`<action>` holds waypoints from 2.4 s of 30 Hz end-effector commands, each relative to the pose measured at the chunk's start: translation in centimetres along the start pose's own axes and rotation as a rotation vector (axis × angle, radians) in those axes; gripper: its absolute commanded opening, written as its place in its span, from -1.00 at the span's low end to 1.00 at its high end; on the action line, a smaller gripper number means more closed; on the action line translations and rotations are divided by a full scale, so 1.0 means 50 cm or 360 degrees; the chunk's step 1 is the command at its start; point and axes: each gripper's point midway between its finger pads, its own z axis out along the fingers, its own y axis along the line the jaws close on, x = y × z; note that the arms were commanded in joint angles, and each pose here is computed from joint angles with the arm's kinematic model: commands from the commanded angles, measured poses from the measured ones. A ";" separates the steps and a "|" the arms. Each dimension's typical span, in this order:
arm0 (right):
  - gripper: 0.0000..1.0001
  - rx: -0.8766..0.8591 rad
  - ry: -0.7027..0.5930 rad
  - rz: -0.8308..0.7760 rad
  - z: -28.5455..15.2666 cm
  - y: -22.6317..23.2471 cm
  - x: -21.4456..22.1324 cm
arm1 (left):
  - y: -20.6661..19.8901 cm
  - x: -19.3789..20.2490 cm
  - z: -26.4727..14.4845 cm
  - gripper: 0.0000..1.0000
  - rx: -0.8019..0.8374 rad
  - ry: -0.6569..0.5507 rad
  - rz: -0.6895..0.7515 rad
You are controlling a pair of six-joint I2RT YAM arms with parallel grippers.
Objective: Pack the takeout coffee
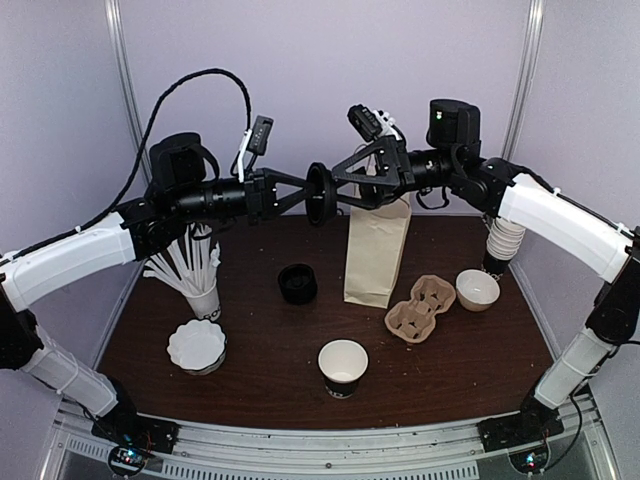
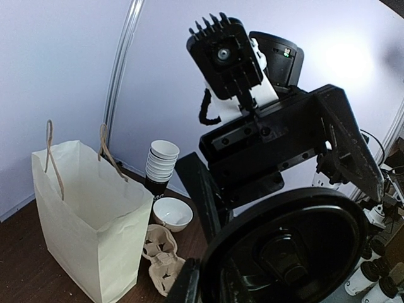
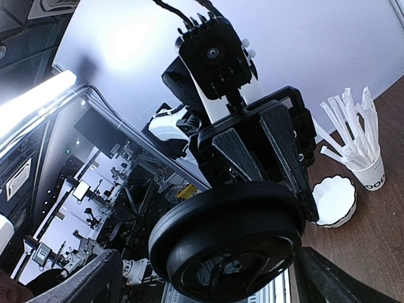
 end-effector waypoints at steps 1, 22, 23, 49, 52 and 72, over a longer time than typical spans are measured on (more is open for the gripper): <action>0.95 -0.0045 0.0003 -0.0019 0.009 0.010 -0.004 | -0.030 -0.044 -0.004 -0.76 0.0069 -0.0111 0.0087; 0.83 -0.0152 0.0012 0.0062 0.019 0.013 0.016 | -0.038 -0.055 -0.006 -0.77 0.0105 -0.0169 0.0096; 0.83 -0.0140 0.0014 0.0068 0.019 0.009 0.017 | -0.039 -0.056 -0.005 -0.77 0.0109 -0.0171 0.0096; 0.78 -0.0105 0.0014 0.0050 0.019 0.005 0.013 | -0.019 -0.034 0.006 -0.77 0.0022 -0.0115 0.0105; 0.76 -0.0104 0.0011 0.0050 0.019 0.005 0.012 | -0.018 -0.032 0.012 -0.77 0.0020 -0.0110 0.0104; 0.38 0.0476 0.0226 -0.0302 -0.053 -0.072 0.094 | 0.020 0.032 -0.041 0.16 -0.0350 0.0109 0.0218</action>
